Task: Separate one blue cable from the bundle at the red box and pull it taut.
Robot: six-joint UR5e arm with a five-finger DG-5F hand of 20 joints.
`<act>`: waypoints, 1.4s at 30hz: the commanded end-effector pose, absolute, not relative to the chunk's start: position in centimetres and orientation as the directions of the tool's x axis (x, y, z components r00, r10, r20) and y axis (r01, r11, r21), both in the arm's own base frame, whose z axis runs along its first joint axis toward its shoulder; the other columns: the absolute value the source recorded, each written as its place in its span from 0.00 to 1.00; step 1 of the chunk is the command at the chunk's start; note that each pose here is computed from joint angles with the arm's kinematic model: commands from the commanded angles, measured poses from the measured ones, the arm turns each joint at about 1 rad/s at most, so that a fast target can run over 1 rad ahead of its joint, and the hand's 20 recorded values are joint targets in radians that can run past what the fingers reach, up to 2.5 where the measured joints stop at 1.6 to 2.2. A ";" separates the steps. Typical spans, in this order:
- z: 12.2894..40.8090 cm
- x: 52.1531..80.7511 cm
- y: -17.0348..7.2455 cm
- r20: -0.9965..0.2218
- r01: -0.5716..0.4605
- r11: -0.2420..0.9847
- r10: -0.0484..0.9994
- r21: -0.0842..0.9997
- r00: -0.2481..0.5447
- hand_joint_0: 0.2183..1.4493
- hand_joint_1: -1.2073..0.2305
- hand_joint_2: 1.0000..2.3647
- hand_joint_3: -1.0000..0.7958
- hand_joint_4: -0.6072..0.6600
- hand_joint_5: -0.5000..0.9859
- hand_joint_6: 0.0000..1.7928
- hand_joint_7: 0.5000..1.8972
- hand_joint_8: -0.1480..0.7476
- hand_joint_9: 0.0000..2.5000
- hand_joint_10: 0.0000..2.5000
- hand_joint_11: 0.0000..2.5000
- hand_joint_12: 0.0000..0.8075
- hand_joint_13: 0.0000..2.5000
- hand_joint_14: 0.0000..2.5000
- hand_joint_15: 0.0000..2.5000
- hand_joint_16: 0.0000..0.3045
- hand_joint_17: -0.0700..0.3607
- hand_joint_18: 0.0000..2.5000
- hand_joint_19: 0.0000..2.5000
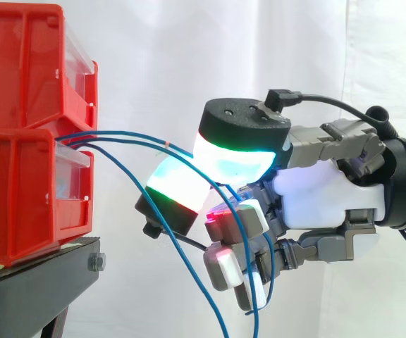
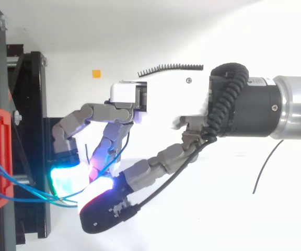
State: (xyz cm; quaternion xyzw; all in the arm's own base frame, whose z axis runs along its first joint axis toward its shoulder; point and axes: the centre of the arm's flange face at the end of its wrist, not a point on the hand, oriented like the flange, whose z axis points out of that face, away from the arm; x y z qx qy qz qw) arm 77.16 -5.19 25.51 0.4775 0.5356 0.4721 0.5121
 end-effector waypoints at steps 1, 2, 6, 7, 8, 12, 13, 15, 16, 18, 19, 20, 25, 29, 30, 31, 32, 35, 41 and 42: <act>25.5 77.2 -5.2 -0.098 0.029 0.099 0.995 0.995 -0.020 0.31 0.28 0.01 0.55 0.57 0.21 0.48 0.40 0.57 0.43 0.01 0.46 0.51 0.37 0.01 0.25 0.18 0.46 0.37 0.27; 25.5 77.1 -5.3 -0.097 0.029 0.097 0.995 0.995 -0.018 0.31 0.28 0.01 0.54 0.56 0.21 0.49 0.39 0.56 0.42 0.01 0.46 0.51 0.37 0.01 0.25 0.18 0.45 0.36 0.27; 25.5 77.1 -5.3 -0.098 0.029 0.099 0.995 0.995 -0.018 0.29 0.29 0.01 0.50 0.54 0.22 0.49 0.43 0.55 0.43 0.01 0.47 0.48 0.36 0.01 0.25 0.17 0.43 0.35 0.28; 25.5 77.2 -5.2 -0.097 0.029 0.097 0.995 0.995 -0.020 0.29 0.30 0.01 0.48 0.53 0.22 0.49 0.46 0.54 0.43 0.01 0.48 0.47 0.36 0.01 0.25 0.16 0.42 0.35 0.28; 25.5 77.2 -5.2 -0.098 0.029 0.099 0.995 0.995 -0.020 0.28 0.31 0.01 0.47 0.52 0.23 0.49 0.49 0.53 0.43 0.01 0.48 0.46 0.36 0.01 0.25 0.16 0.41 0.34 0.29; 25.6 77.2 -5.2 -0.098 0.027 0.098 0.995 0.995 -0.020 0.28 0.32 0.01 0.47 0.49 0.24 0.48 0.49 0.53 0.45 0.01 0.47 0.45 0.36 0.01 0.25 0.16 0.41 0.35 0.29; 25.5 77.1 -5.2 -0.097 0.030 0.097 0.995 0.995 -0.020 0.28 0.34 0.01 0.47 0.49 0.24 0.48 0.49 0.54 0.45 0.01 0.46 0.46 0.36 0.01 0.24 0.16 0.42 0.36 0.28; 25.5 77.1 -5.2 -0.097 0.030 0.097 0.995 0.995 -0.020 0.28 0.35 0.01 0.47 0.49 0.24 0.48 0.49 0.55 0.46 0.01 0.45 0.47 0.36 0.01 0.24 0.17 0.43 0.37 0.28; 25.5 77.1 -5.2 -0.097 0.030 0.097 0.995 0.995 -0.020 0.29 0.35 0.01 0.47 0.49 0.24 0.48 0.50 0.55 0.46 0.01 0.45 0.46 0.35 0.01 0.24 0.17 0.43 0.37 0.28; 25.5 77.1 -5.2 -0.097 0.030 0.097 0.995 0.995 -0.020 0.29 0.36 0.01 0.47 0.47 0.24 0.48 0.52 0.54 0.44 0.01 0.45 0.45 0.34 0.01 0.24 0.16 0.42 0.36 0.28; 25.5 77.1 -5.2 -0.098 0.030 0.099 0.995 0.995 -0.020 0.29 0.33 0.01 0.47 0.47 0.23 0.48 0.54 0.52 0.43 0.01 0.46 0.42 0.33 0.01 0.24 0.15 0.40 0.34 0.29; 25.5 77.1 -5.3 -0.097 0.030 0.097 0.995 0.995 -0.018 0.30 0.30 0.02 0.47 0.47 0.23 0.49 0.54 0.50 0.41 0.01 0.47 0.41 0.32 0.01 0.24 0.14 0.39 0.33 0.30; 25.5 77.1 -5.2 -0.097 0.032 0.097 0.995 0.995 -0.022 0.34 0.19 0.01 0.42 0.56 0.21 0.50 0.50 0.51 0.38 0.01 0.48 0.40 0.31 0.01 0.24 0.15 0.40 0.33 0.28; 25.5 77.1 -5.2 -0.098 0.032 0.099 0.995 0.995 -0.022 0.38 0.16 0.01 0.35 0.57 0.20 0.50 0.49 0.52 0.37 0.01 0.50 0.40 0.31 0.01 0.24 0.15 0.40 0.33 0.28; 25.5 77.1 -5.2 -0.098 0.032 0.099 0.995 0.995 -0.022 0.39 0.16 0.00 0.32 0.57 0.20 0.50 0.49 0.51 0.37 0.01 0.50 0.41 0.31 0.01 0.24 0.15 0.40 0.33 0.28; 25.5 77.1 -5.2 -0.097 0.032 0.097 0.995 0.995 -0.022 0.39 0.16 0.00 0.29 0.57 0.20 0.50 0.49 0.52 0.37 0.01 0.49 0.41 0.31 0.01 0.24 0.15 0.40 0.33 0.27; 25.5 77.2 -5.2 -0.098 0.030 0.099 0.995 0.995 -0.021 0.39 0.16 0.00 0.28 0.57 0.20 0.50 0.48 0.51 0.37 0.01 0.50 0.41 0.31 0.01 0.24 0.15 0.40 0.33 0.27; 25.5 77.1 -5.2 -0.097 0.032 0.097 0.995 0.995 -0.022 0.37 0.17 0.00 0.28 0.56 0.21 0.50 0.46 0.51 0.38 0.01 0.50 0.41 0.31 0.01 0.24 0.15 0.40 0.33 0.27; 25.5 77.1 -5.2 -0.097 0.032 0.097 0.995 0.995 -0.022 0.30 0.28 0.00 0.28 0.55 0.22 0.48 0.46 0.51 0.39 0.01 0.47 0.41 0.32 0.01 0.24 0.14 0.39 0.34 0.28; 25.5 77.1 -5.3 -0.097 0.032 0.097 0.995 0.995 -0.020 0.30 0.28 0.00 0.28 0.55 0.23 0.47 0.45 0.52 0.40 0.01 0.47 0.40 0.32 0.01 0.24 0.14 0.39 0.34 0.28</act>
